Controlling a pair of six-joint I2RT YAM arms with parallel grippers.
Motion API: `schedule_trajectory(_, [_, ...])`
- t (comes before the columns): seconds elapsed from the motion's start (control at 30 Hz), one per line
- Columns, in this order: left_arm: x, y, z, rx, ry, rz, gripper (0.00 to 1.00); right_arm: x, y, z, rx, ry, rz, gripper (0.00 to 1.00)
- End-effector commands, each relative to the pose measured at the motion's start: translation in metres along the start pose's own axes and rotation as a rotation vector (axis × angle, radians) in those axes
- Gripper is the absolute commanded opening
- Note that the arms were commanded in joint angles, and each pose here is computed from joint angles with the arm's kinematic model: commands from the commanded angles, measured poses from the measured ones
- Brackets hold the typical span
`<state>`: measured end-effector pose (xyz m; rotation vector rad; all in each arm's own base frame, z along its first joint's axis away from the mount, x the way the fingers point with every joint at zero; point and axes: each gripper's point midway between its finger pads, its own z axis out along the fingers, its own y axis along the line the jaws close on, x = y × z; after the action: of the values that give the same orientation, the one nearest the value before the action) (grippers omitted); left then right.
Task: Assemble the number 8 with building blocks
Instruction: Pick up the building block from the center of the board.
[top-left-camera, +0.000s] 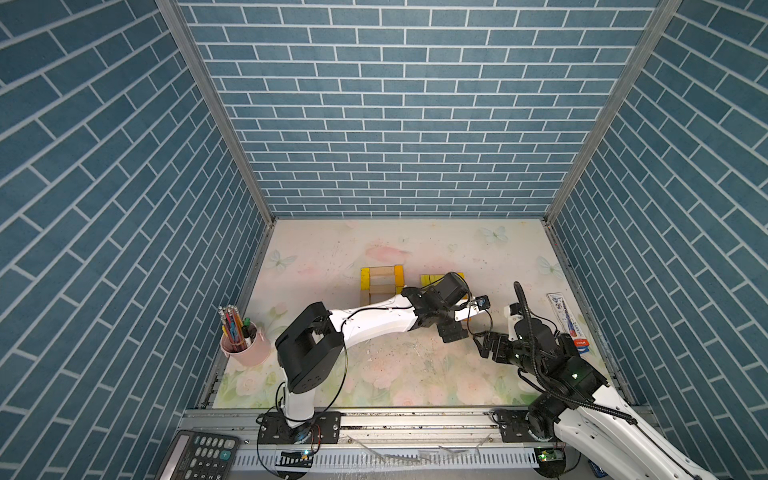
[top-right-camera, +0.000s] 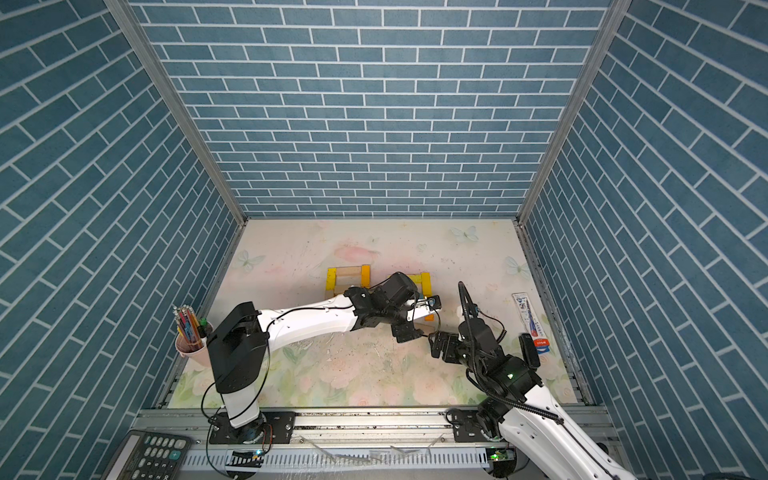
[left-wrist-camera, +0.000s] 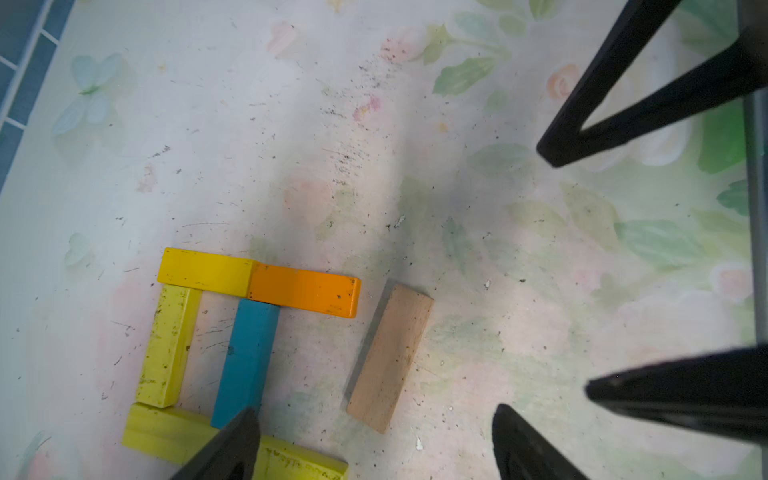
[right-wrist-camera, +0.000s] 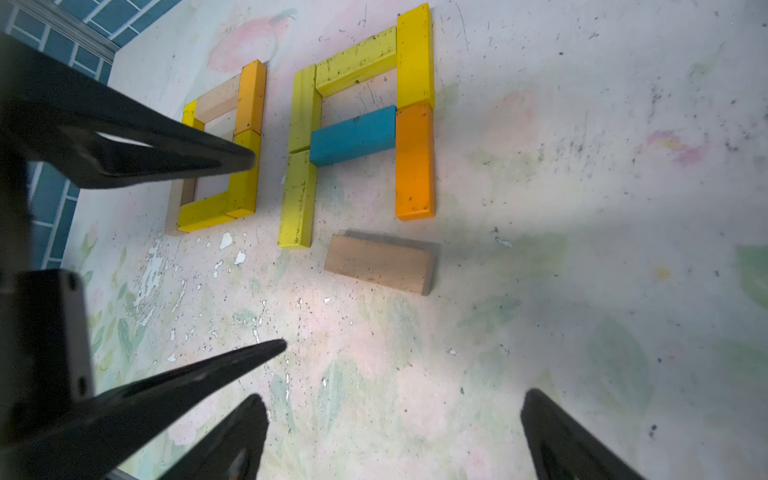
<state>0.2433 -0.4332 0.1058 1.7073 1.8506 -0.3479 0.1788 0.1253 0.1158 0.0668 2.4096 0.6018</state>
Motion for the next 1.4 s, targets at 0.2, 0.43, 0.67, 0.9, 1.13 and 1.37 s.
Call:
schedule_trajectory(0.2, [0.026, -0.018, 0.029, 0.088, 0.123, 0.104, 0.85, -0.001, -0.027, -0.017, 0.118, -0.047, 0.078, 0.95])
schedule_trajectory(0.43, [0.031, -0.018, 0.045, 0.100, 0.159, 0.121, 0.83, 0.002, -0.026, -0.019, 0.098, -0.051, 0.089, 0.94])
schedule_trajectory(0.67, [0.029, -0.019, 0.059, 0.129, 0.179, 0.120, 0.80, 0.004, -0.027, -0.023, 0.096, -0.050, 0.086, 0.93])
schedule_trajectory(0.9, [0.033, -0.028, 0.069, 0.201, 0.223, 0.109, 0.76, 0.003, -0.027, -0.024, 0.092, -0.056, 0.090, 0.93])
schedule_trajectory(1.13, [0.039, -0.030, 0.073, 0.241, 0.254, 0.090, 0.71, 0.004, -0.027, -0.025, 0.089, -0.054, 0.089, 0.93])
schedule_trajectory(1.37, [0.042, -0.028, 0.077, 0.255, 0.272, 0.085, 0.58, 0.004, -0.027, -0.025, 0.085, -0.053, 0.089, 0.92])
